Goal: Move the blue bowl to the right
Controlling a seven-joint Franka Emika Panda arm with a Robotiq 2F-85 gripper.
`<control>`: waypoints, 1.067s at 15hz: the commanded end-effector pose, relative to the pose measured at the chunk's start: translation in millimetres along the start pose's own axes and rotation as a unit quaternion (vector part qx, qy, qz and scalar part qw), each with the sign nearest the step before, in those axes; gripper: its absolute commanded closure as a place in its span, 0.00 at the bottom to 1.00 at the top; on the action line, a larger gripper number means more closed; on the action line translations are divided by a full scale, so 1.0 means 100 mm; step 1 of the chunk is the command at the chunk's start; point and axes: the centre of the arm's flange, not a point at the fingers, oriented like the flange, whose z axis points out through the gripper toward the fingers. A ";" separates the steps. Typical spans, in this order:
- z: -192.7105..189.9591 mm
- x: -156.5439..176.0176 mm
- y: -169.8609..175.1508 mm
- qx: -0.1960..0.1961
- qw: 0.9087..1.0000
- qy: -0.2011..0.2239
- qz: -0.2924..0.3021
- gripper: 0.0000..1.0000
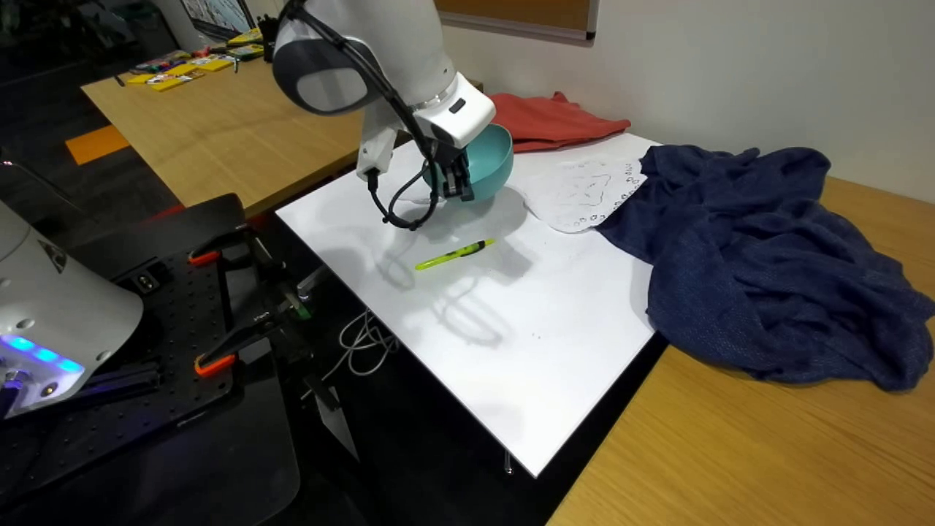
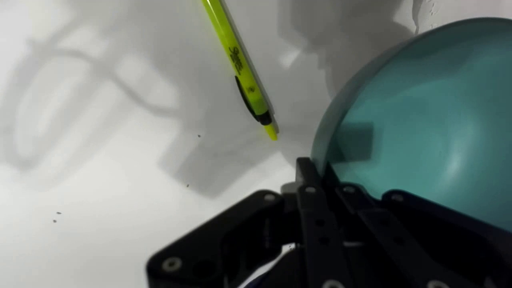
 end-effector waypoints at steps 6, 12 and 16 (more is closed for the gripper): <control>-0.21 0.11 0.52 -0.039 0.974 0.033 0.219 0.99; -0.16 0.21 0.85 -0.074 0.940 0.051 0.328 0.99; -0.09 0.23 0.96 -0.096 0.925 0.053 0.365 0.99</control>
